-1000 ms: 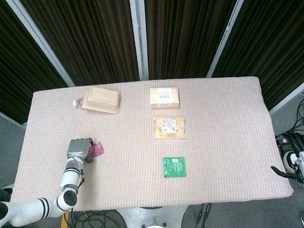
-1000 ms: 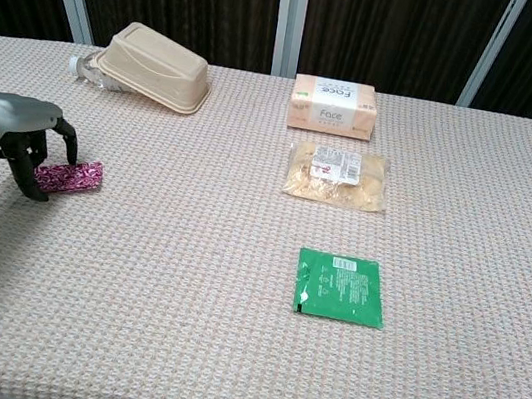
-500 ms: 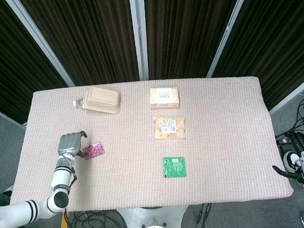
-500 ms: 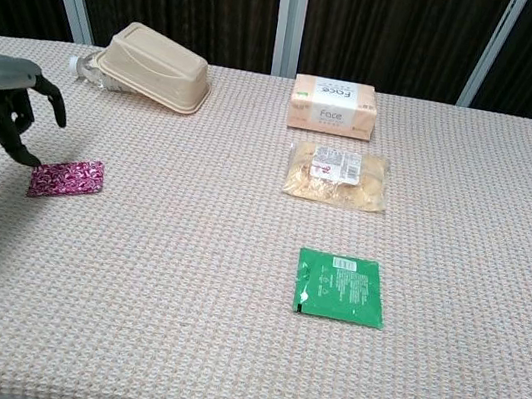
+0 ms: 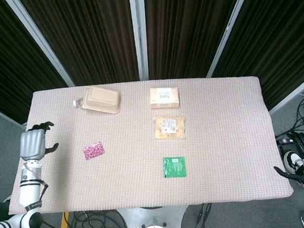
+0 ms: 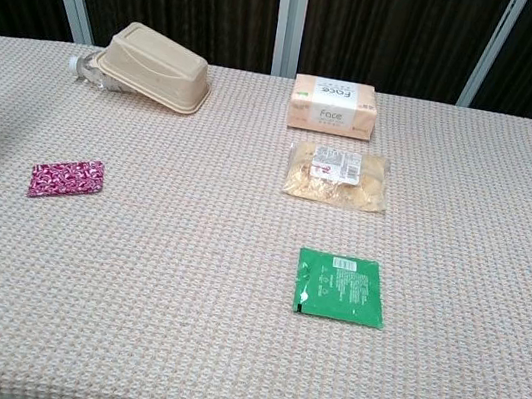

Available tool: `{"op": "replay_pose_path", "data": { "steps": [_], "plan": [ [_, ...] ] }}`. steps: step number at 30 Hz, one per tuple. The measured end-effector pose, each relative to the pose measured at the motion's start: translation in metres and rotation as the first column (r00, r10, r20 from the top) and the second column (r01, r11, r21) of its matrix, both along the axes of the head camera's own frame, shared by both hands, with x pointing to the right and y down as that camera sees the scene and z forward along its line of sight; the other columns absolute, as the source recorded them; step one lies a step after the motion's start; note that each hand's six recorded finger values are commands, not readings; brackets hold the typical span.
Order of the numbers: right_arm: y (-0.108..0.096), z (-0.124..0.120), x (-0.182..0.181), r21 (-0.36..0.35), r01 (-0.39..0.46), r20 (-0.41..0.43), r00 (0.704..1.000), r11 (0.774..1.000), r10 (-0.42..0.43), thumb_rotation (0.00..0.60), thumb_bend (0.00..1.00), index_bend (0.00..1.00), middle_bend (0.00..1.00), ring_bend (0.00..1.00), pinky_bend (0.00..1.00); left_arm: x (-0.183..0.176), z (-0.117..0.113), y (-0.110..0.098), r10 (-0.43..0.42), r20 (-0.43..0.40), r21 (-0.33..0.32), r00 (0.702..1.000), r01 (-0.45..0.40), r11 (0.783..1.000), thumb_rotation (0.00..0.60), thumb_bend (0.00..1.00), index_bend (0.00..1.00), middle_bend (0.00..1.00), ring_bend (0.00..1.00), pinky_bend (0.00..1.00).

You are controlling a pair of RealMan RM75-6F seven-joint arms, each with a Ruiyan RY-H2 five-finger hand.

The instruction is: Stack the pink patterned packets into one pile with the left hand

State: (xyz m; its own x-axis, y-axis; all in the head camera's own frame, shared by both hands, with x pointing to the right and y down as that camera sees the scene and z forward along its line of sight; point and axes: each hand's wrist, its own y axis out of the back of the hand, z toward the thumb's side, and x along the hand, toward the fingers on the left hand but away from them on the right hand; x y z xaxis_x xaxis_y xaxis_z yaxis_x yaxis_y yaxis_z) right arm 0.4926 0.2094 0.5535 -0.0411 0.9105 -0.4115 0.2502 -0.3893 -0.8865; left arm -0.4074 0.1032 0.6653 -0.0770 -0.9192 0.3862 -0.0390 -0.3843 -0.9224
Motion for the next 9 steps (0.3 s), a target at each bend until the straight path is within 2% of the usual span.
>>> {"op": "replay_pose_path", "data": {
  "steps": [3,9],
  "plan": [
    [0.001,0.001,-0.002,0.000,0.003,0.005,1.000,1.000,-0.003,0.463,0.06,0.12,0.08,0.00,0.00,-0.021,-0.022,0.026,0.039,0.024,0.050,0.999,-0.040,0.998,0.600,0.23,0.37,0.43,0.31,0.43],
    [0.002,-0.001,-0.003,0.007,0.001,-0.002,1.000,1.000,-0.001,0.466,0.06,0.12,0.08,0.00,0.00,-0.032,-0.044,0.059,0.033,0.025,0.039,0.999,-0.034,0.999,0.600,0.23,0.37,0.42,0.31,0.41]
  ]
}}
